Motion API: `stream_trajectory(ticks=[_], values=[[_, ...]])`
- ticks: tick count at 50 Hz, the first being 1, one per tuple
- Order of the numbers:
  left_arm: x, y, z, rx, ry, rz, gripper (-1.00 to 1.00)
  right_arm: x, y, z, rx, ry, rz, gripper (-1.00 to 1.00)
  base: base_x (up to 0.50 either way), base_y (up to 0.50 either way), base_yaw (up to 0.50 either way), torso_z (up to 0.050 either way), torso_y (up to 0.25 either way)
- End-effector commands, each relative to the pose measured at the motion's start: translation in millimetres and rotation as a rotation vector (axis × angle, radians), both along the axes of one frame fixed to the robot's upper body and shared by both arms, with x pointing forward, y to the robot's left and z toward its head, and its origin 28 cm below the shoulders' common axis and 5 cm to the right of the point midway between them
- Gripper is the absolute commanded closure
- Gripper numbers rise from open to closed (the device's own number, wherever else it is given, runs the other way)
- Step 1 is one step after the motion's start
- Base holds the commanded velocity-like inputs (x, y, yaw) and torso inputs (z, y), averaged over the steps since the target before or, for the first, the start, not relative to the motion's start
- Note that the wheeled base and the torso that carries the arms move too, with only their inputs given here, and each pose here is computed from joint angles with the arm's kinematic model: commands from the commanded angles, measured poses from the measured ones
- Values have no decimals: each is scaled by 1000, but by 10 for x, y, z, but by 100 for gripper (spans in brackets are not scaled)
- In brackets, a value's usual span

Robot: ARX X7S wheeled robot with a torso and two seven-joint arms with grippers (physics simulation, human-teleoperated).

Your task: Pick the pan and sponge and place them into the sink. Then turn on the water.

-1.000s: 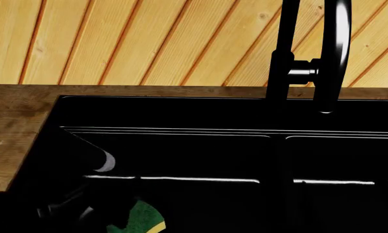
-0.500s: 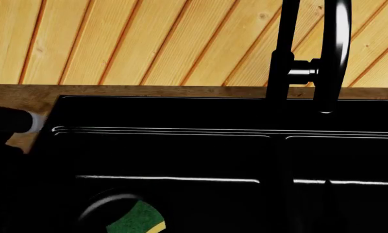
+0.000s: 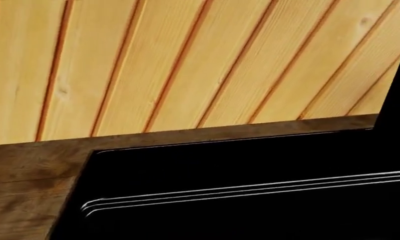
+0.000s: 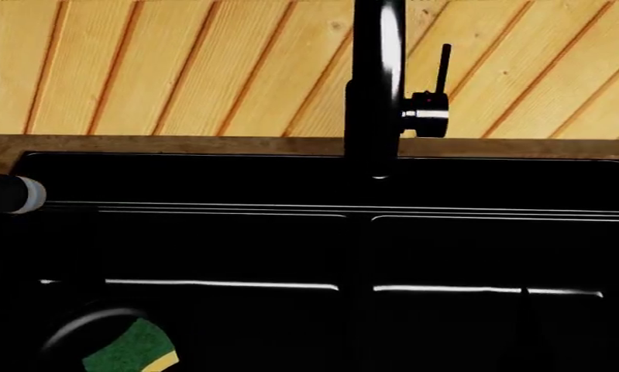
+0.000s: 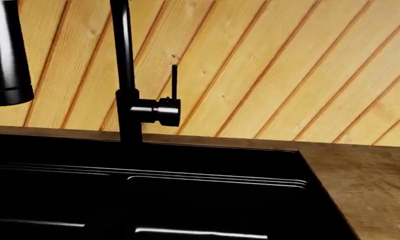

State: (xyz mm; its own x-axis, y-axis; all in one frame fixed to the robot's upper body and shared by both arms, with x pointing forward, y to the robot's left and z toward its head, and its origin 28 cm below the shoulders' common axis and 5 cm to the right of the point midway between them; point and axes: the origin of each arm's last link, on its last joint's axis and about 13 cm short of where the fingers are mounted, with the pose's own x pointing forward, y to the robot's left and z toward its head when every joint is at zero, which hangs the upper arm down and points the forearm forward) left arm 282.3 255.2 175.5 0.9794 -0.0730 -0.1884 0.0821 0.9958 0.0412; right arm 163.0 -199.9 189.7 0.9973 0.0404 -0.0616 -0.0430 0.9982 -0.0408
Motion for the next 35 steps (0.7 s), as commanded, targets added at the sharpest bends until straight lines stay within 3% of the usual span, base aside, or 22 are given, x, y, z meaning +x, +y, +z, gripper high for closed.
stream_trajectory(ticks=[1, 22, 35], values=[[-2, 7, -14, 1, -2, 8, -100, -8, 2, -6, 5, -2, 1, -100, -2, -273, 0, 0, 0], [-1, 34, -34, 3, 1, 15, -100, 25, 16, -3, 6, -2, -2, -100, -2, -242, 0, 0, 0], [12, 47, -52, 3, 7, 24, -100, 73, 32, 3, 2, -4, 9, -100, 0, -8, 0, 0, 0]])
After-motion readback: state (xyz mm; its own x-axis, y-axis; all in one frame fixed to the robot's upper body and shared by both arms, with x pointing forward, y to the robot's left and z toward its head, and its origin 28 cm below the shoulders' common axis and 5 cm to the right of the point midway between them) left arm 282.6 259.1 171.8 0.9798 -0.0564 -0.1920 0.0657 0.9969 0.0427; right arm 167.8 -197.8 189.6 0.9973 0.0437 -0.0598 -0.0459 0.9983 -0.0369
